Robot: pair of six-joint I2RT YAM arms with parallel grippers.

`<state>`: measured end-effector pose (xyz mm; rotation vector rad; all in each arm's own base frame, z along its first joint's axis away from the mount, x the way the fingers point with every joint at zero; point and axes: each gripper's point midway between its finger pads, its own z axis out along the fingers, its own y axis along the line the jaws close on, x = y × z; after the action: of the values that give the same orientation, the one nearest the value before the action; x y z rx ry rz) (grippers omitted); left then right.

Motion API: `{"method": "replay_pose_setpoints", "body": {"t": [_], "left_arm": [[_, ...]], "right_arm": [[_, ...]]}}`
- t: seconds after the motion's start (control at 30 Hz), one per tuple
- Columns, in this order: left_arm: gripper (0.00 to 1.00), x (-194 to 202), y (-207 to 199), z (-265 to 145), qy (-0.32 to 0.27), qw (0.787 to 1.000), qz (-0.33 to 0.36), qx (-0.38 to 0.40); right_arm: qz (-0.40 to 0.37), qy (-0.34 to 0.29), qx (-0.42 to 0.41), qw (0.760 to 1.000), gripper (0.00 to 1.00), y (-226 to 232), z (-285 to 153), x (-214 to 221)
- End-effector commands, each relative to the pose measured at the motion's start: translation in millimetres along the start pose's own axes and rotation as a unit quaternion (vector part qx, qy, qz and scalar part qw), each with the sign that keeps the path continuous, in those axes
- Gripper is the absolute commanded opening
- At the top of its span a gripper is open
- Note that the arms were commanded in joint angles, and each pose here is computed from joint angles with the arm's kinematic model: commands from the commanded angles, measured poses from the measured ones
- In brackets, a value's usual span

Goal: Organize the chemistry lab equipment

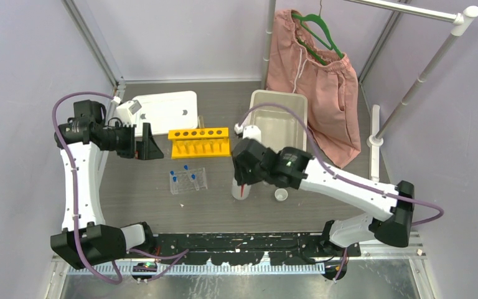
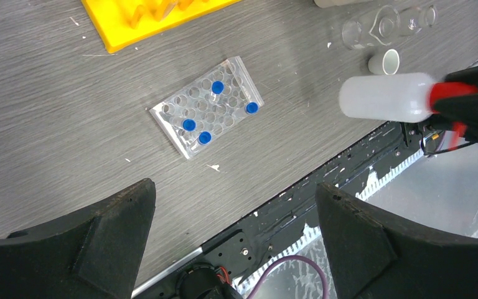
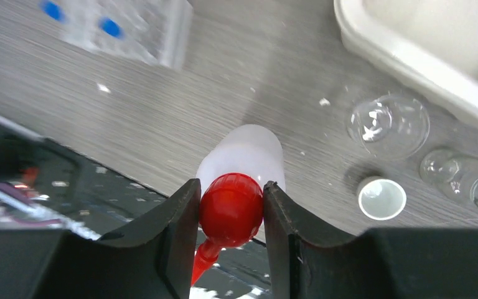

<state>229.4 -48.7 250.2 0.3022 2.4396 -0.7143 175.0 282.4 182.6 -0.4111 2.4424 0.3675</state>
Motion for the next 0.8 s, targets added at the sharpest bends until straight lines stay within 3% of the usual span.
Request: {"method": "replay_pose_setpoints", "body": {"t": [0.0,0.4,0.6,0.77], "left_arm": [[1.00,-7,-9,-9,-0.024,0.999,0.021,0.001],[1.00,-4,-14,-15,-0.027,0.999,0.039,-0.004],[1.00,-5,-14,-15,-0.028,0.999,0.039,-0.002],[1.00,-1,-11,-13,-0.022,0.999,0.039,-0.005]], "right_arm": [[0.045,-0.079,-0.081,0.992,0.02,15,-75,-79],[0.133,-0.192,-0.011,0.972,0.01,-74,-111,-177],[0.185,-0.201,0.052,0.961,0.01,-130,-65,-205],[0.230,-0.137,0.061,0.962,0.01,-161,2,-203]]}}
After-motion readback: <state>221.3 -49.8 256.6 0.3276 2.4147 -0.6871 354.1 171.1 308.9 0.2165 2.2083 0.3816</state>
